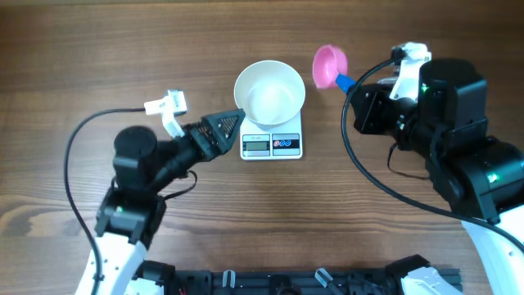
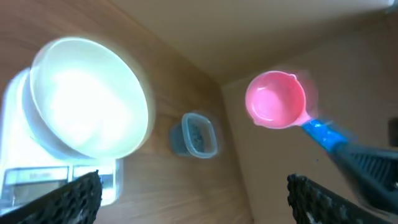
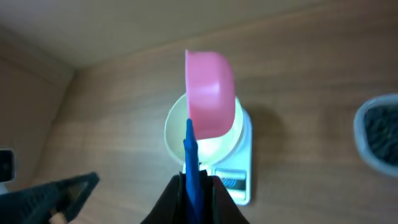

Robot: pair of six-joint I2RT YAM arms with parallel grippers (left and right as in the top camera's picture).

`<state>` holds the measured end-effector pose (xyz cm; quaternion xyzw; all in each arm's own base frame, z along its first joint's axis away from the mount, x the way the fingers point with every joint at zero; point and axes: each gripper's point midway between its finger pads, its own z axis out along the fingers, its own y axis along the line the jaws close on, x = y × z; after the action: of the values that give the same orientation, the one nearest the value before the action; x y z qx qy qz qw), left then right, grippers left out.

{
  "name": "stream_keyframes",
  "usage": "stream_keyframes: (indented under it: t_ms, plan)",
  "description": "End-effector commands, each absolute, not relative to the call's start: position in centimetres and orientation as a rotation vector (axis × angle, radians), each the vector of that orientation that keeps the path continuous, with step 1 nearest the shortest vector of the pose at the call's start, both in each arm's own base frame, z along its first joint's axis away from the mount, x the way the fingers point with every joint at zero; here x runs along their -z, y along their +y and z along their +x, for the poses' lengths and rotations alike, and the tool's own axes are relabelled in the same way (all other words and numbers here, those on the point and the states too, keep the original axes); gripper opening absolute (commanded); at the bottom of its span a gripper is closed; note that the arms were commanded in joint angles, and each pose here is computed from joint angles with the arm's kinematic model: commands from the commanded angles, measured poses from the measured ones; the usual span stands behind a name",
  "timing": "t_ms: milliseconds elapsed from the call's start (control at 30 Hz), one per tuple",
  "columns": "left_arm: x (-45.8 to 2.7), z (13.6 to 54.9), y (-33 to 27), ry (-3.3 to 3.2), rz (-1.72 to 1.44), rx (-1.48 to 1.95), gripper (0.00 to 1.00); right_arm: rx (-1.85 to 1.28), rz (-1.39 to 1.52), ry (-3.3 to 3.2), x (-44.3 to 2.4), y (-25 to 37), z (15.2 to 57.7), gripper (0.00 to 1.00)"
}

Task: Scoop item into bowl and weigh 150g on scale
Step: 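Move the left gripper to the scale buttons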

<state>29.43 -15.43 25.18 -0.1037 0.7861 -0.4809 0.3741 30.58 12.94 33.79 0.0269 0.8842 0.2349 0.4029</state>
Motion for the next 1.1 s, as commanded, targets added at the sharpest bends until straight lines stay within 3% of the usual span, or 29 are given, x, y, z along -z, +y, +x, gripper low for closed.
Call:
stream_keyframes:
  t_ms: [0, 100, 267, 500, 633, 800, 1067]
  plan:
    - [-30.1, 32.0, -12.6, 2.091, -0.182, 0.832, 0.99, -0.466, 0.079, 2.151, -35.5, 11.2, 31.6, 0.04]
    - [-30.7, 33.0, -9.5, 2.258, -0.274, 0.542, 1.00, -0.430, 0.051, 2.158, -35.3, 10.9, 31.5, 0.04]
    - [-27.6, 30.2, -9.7, 2.487, -0.318, 0.522, 1.00, -0.393, 0.075, 2.164, -35.7, 9.5, 31.4, 0.04]
    - [-20.8, 27.4, -15.7, 2.632, -0.097, 0.551, 1.00, -0.380, 0.135, 2.145, -38.5, 7.6, 30.6, 0.04]
    - [-18.8, 26.6, -15.4, 2.668, -0.201, 0.465, 1.00, -0.396, 0.157, 2.129, -41.4, 7.6, 31.2, 0.04]
    - [-16.5, 27.5, -16.4, 2.704, -0.228, 0.374, 1.00, -0.450, 0.142, 2.249, -40.9, 8.8, 31.9, 0.04]
    - [-7.7, 29.3, -18.5, 2.894, -0.148, 0.213, 1.00, -0.390, 0.133, 2.278, -40.2, 8.2, 31.7, 0.04]
